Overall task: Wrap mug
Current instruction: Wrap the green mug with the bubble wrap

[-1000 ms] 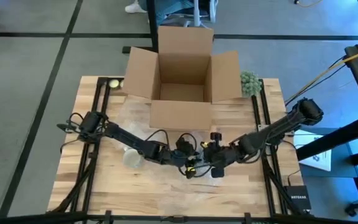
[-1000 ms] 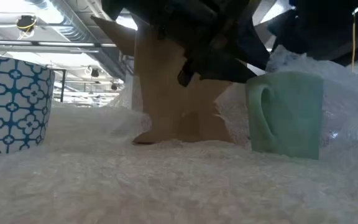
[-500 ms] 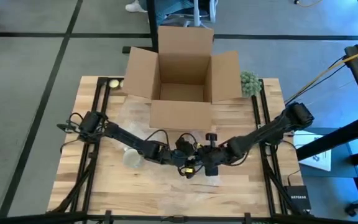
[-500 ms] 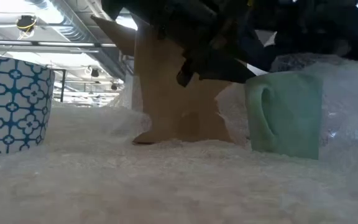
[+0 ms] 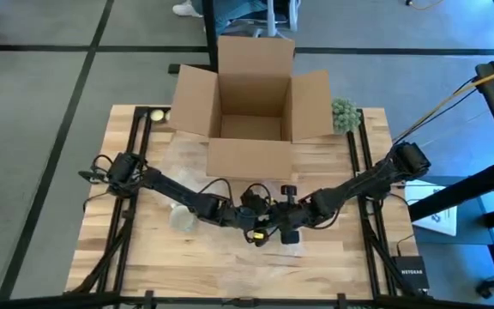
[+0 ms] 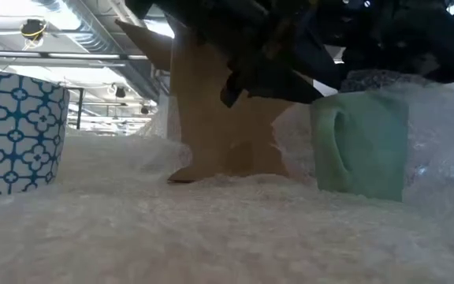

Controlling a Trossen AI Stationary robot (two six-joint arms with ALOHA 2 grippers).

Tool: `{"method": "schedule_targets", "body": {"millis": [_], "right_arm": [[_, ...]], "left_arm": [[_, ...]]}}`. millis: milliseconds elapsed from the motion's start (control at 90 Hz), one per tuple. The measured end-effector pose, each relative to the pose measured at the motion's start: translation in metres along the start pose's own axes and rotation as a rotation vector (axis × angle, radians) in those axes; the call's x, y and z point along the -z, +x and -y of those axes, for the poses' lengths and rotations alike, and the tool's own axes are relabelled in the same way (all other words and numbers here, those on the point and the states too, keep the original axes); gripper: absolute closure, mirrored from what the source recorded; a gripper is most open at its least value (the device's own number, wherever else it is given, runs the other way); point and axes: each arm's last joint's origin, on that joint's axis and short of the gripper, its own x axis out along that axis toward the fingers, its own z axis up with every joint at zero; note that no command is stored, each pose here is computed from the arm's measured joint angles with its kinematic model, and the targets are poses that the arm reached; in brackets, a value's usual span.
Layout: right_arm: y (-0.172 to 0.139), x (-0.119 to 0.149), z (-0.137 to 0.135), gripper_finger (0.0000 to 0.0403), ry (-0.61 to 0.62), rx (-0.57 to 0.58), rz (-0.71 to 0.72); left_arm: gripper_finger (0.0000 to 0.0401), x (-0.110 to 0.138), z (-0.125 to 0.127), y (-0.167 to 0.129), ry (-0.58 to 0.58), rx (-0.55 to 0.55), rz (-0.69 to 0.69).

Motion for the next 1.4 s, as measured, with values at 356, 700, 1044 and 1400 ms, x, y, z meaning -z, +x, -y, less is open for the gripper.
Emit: {"method": "schedule_targets", "body": {"millis": [356,700,1044,1400], "right_arm": [[0.0,-0.003,-0.001,0.0337,-0.01,-0.012,0.031],[-0.001,-0.003,-0.002,0.0284,-0.011,-0.027,0.03],[-0.002,-0.004,-0.001,0.0287,-0.003,-0.002,0.042],[-0.029,-0.004,0.007,0.0239,-0.005,-0.026,0.078]], "left_arm": [[0.027,-0.011,0.006,-0.012,0.014,0.028,0.028],[0.027,0.008,0.006,0.005,0.035,0.004,0.024],[0.027,0.01,0.005,0.008,0.029,-0.007,0.019],[0.027,0.011,0.005,0.008,0.026,-0.011,0.015]]}}
